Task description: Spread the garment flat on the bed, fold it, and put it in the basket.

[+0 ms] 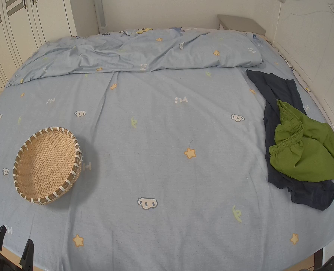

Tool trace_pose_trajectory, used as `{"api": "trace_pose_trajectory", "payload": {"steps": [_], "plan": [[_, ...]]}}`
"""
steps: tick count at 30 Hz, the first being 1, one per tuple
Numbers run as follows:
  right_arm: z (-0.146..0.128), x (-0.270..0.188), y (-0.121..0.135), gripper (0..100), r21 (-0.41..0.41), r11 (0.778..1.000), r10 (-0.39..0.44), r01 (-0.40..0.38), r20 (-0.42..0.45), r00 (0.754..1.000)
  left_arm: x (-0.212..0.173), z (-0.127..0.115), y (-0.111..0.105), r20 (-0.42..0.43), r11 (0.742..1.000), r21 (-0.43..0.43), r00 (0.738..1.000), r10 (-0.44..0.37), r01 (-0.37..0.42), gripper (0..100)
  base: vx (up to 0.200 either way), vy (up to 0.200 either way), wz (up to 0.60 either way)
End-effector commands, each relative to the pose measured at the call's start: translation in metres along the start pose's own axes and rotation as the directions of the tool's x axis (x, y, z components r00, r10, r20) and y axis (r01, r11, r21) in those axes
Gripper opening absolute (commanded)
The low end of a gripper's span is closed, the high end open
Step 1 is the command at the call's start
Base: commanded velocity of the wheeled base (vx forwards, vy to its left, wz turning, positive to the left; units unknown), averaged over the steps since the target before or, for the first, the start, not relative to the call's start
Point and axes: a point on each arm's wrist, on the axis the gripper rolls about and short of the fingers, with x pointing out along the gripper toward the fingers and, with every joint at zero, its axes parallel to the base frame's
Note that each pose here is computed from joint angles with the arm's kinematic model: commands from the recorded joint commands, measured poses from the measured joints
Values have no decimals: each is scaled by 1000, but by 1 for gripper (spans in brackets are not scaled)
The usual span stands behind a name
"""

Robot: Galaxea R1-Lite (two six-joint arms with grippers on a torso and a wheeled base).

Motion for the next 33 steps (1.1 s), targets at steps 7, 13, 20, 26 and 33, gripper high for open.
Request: {"api": "trace_pose_trajectory", "payload": {"steps": [7,13,20,26,33], "plan": [[61,237,-2,100,-53,990,-136,128,-545,827,0,-5,0,0,1000,0,1000,0,0,100,0,0,0],[37,324,-28,100,-28,979,-174,203,-633,754,0,-5,0,0,1000,0,1000,0,0,100,0,0,0],[27,358,-39,100,103,969,-104,224,-653,750,0,-5,0,0,1000,0,1000,0,0,100,0,0,0],[12,381,-62,100,112,949,-141,295,-687,713,0,-5,0,0,1000,0,1000,-1,1,100,0,0,0],[8,386,-81,100,126,932,-164,338,-687,708,0,-5,0,0,1000,0,1000,0,0,100,0,0,0]]}}
